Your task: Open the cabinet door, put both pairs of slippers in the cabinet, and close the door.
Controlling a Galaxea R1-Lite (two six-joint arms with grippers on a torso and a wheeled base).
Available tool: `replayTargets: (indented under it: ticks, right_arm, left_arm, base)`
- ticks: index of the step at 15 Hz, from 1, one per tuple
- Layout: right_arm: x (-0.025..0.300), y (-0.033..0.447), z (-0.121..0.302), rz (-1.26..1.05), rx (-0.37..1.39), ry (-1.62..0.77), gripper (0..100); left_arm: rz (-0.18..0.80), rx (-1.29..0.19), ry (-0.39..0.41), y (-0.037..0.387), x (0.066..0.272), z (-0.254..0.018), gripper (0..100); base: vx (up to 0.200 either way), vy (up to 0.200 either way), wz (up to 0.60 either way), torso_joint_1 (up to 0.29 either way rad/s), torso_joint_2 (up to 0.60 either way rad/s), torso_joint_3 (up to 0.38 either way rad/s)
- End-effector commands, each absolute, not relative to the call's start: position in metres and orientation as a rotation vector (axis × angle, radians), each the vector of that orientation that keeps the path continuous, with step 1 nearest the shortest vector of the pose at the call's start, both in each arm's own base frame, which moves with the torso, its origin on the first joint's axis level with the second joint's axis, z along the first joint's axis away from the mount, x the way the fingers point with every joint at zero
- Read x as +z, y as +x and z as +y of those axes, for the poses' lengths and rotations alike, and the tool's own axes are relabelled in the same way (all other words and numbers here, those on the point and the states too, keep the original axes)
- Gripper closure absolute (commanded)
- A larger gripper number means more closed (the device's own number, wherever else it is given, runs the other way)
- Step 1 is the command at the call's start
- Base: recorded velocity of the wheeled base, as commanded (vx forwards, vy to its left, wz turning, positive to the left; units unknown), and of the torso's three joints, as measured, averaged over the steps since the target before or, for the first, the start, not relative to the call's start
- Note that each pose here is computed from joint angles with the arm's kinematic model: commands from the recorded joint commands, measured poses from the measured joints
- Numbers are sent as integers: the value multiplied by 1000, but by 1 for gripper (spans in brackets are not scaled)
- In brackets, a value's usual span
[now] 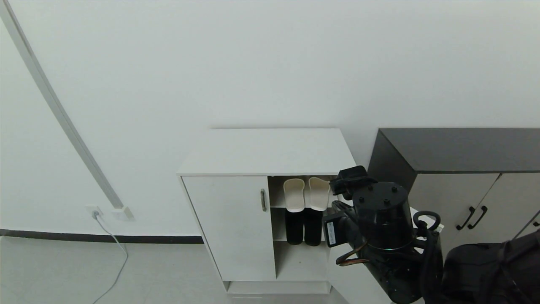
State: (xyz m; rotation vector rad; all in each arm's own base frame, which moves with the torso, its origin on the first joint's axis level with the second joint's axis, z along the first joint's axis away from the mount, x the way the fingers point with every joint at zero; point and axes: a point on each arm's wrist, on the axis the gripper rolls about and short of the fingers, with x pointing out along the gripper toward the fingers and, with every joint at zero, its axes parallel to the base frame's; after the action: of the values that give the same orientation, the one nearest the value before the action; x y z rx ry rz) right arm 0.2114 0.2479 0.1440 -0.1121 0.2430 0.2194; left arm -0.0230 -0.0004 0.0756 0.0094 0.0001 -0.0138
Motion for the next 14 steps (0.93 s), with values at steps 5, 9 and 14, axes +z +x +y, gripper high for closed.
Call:
replayTargets:
  ticks: [5,9,14]
  right_arm:
    - [138,213,249,256,216,-132,100]
    - [139,218,248,240,205,-114,100]
    - [143,236,233,231,194,-88,100]
  left_arm:
    - [1,-14,9,-23,76,0,100]
    - [1,-14,9,-23,76,0,100]
    - [1,-14,8,-23,76,0,100]
  base:
    - [0,0,-600,3,-5,0]
    - [0,0,0,0,0,0]
    - [0,0,0,0,0,0]
